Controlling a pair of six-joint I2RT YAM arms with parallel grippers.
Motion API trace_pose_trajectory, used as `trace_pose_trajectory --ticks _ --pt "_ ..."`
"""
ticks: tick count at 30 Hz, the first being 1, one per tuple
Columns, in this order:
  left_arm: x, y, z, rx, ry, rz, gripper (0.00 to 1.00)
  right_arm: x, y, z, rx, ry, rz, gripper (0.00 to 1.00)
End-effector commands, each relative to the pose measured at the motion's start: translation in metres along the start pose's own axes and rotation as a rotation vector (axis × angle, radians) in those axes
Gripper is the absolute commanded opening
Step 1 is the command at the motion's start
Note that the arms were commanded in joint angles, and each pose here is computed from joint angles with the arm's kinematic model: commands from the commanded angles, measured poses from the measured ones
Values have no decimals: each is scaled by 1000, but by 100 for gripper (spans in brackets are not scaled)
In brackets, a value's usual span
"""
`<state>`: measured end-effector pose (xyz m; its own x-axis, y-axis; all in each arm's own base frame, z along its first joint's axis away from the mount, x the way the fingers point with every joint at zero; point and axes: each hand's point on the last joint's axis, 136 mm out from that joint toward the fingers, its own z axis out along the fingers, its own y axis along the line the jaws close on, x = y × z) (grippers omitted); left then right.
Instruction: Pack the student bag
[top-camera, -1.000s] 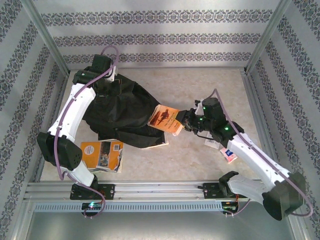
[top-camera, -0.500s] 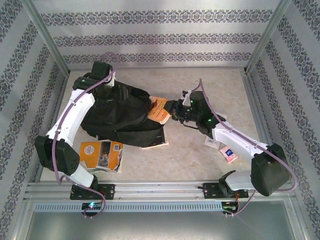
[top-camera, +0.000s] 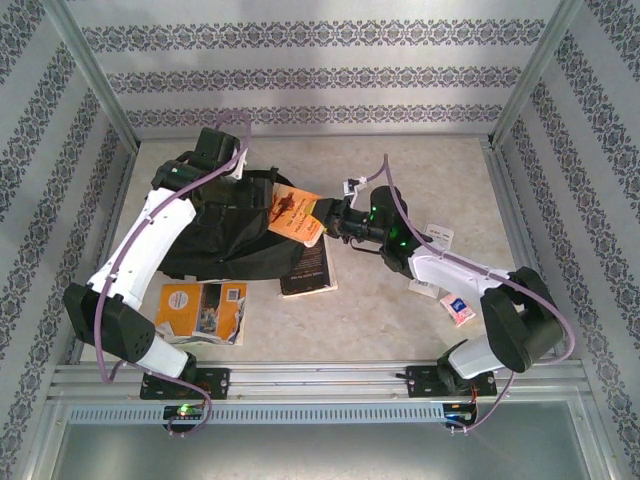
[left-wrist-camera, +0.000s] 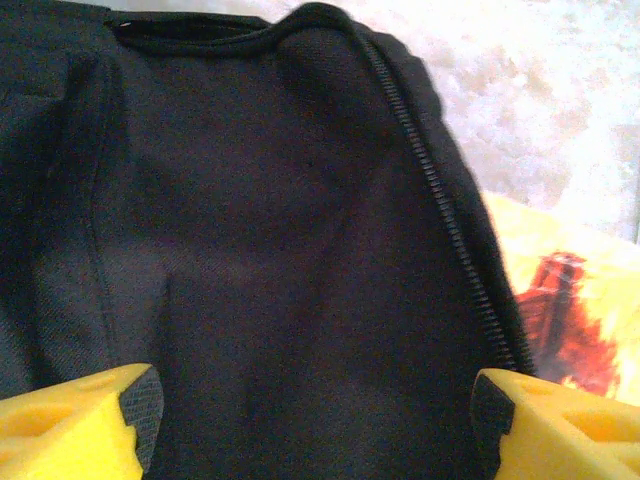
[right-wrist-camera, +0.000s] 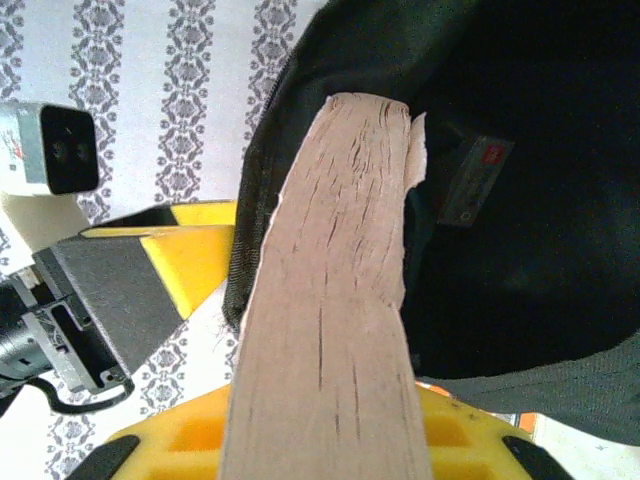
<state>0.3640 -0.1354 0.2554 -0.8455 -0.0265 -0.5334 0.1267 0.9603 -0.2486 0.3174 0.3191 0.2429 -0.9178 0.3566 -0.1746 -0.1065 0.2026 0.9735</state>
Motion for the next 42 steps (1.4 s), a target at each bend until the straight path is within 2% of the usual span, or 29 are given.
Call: trace_pose_trajectory --ticks 1,8,15,17,19,23,24,26,30,36,39,42 --pt "-2 3 -4 -41 11 37 83 2 51 3 -154 35 -118 0" --pt "-20 4 -4 -72 -18 48 86 8 45 13 -150 69 -111 0" --pt "-27 2 28 -70 36 45 86 13 52 15 -162 92 -127 0" --pt "-26 4 40 -81 61 51 83 13 55 14 -166 91 -133 0" --pt "-25 8 50 -97 81 57 73 14 54 14 -162 92 -136 0" --pt "-31 6 52 -90 64 57 25 14 44 12 -117 81 -152 0" --pt "-36 3 48 -79 44 55 14 13 38 9 -84 68 -162 0" --pt "-45 -2 38 -63 7 50 0 10 26 4 -12 41 -179 0" --pt "-69 -6 -1 -76 -108 52 0 1 5 -12 137 -16 -215 0" --pt "-106 -7 -70 -126 -303 84 0 -8 4 -21 176 -55 -229 0" --pt "-128 -5 -99 -170 -412 110 0 -14 4 -11 191 -48 -218 0" --pt "-147 -11 -117 -175 -472 129 0 -21 8 12 185 -17 -207 0"
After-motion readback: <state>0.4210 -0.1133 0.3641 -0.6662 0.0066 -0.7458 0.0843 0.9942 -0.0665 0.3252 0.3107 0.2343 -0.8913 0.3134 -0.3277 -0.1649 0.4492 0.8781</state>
